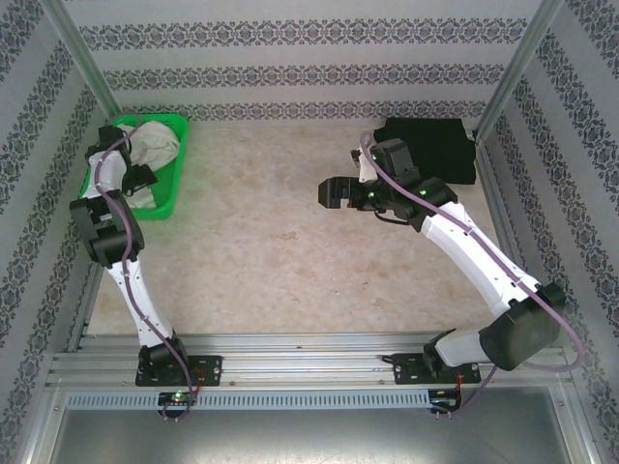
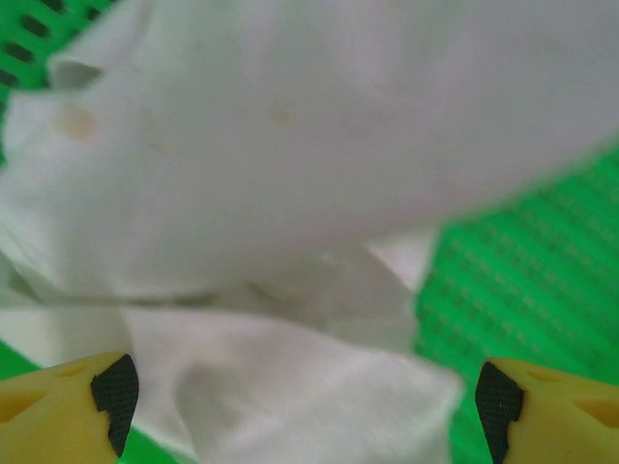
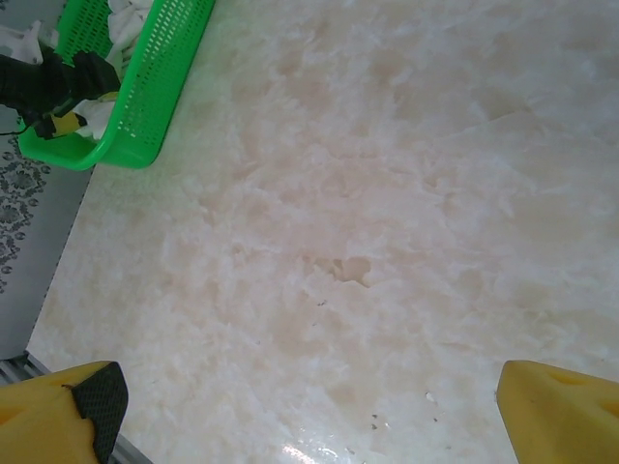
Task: Fold and stack the t-shirts
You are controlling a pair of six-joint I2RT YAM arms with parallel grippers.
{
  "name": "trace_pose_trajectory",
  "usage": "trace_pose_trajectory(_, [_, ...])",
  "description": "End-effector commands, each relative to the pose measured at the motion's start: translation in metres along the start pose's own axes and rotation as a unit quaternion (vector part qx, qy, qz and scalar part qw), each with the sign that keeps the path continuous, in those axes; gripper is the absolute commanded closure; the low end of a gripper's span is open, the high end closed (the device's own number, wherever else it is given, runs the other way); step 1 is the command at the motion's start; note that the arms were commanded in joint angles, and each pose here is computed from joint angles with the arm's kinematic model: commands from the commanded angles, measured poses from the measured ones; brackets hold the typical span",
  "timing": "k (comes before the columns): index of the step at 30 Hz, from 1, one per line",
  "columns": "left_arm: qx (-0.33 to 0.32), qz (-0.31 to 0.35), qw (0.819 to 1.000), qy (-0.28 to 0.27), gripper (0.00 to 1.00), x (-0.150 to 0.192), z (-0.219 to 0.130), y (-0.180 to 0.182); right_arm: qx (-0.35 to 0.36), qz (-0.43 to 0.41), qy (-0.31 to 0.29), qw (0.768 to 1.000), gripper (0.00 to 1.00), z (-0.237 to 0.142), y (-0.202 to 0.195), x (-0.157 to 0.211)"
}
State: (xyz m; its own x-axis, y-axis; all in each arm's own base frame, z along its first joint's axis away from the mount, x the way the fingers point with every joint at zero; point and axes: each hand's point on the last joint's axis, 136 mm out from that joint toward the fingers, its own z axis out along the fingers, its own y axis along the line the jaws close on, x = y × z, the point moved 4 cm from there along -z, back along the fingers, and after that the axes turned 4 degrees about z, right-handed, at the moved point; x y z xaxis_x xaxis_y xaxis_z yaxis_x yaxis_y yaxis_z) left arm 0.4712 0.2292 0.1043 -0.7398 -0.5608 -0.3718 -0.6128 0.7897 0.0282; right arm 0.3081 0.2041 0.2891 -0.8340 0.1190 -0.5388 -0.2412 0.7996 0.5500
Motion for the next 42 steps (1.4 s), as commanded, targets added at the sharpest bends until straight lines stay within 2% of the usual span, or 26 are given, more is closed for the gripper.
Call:
trace_pose_trajectory(1, [-0.041, -0.031, 0.999, -0.012, 0.1, -0.012, 0.011, 0.02, 0.001, 0.025, 0.0, 1.0, 0.02, -0.011, 0.001, 0.01])
trace_pose_trajectory(7, [-0.045, -0.033, 0.998, 0.012, 0.18, -0.004, 0.034, 0.021, 0.002, 0.027, -0.013, 1.0, 0.02, -0.02, 0.004, 0.009])
trace_pose_trajectory(9, [-0.042, -0.034, 0.998, 0.022, 0.26, 0.0, 0.041, 0.02, 0.002, 0.027, -0.015, 1.0, 0.02, -0.022, 0.005, 0.009])
trace_pose_trajectory(12, [-0.023, -0.039, 0.999, 0.03, 0.46, 0.004, 0.048, 0.017, 0.001, 0.025, -0.022, 0.999, 0.02, -0.027, 0.007, 0.009])
trace_pose_trajectory(14, [-0.004, -0.043, 0.998, 0.035, 0.64, 0.005, 0.051, 0.013, 0.005, 0.024, -0.031, 0.999, 0.02, -0.03, 0.007, 0.007])
trace_pose_trajectory(18, [0.048, -0.044, 0.998, 0.021, 0.92, -0.004, 0.037, 0.0, 0.002, 0.018, -0.05, 0.999, 0.02, -0.039, 0.01, 0.003])
trace_pose_trajectory(19, [0.063, -0.043, 0.997, 0.01, 0.98, -0.01, 0.025, -0.004, 0.002, 0.017, -0.054, 0.998, 0.02, -0.04, 0.011, 0.002])
trace_pose_trajectory(20, [0.076, -0.042, 0.996, -0.004, 1.0, -0.016, 0.012, -0.008, 0.002, 0.015, -0.057, 0.998, 0.02, -0.04, 0.01, 0.001])
trace_pose_trajectory(27, [0.157, -0.032, 0.982, -0.102, 1.0, -0.047, -0.091, -0.03, 0.004, 0.014, -0.062, 0.998, 0.02, -0.031, 0.007, 0.0])
trace_pose_trajectory(33, [0.221, -0.007, 0.961, -0.168, 1.0, -0.058, -0.182, -0.046, -0.005, 0.009, -0.057, 0.998, 0.02, -0.021, 0.007, -0.001])
trace_pose_trajectory(38, [0.31, 0.003, 0.914, -0.261, 1.0, -0.062, -0.293, -0.065, -0.011, 0.01, -0.054, 0.998, 0.02, -0.014, 0.004, -0.006])
trace_pose_trajectory(40, [0.36, 0.015, 0.886, -0.291, 1.0, -0.056, -0.341, -0.085, -0.018, 0.022, -0.055, 0.998, 0.02, -0.012, 0.001, -0.012])
trace_pose_trajectory(42, [0.418, 0.048, 0.851, -0.314, 1.0, -0.042, -0.392, -0.12, -0.03, 0.04, -0.063, 0.997, 0.02, -0.01, -0.004, -0.02])
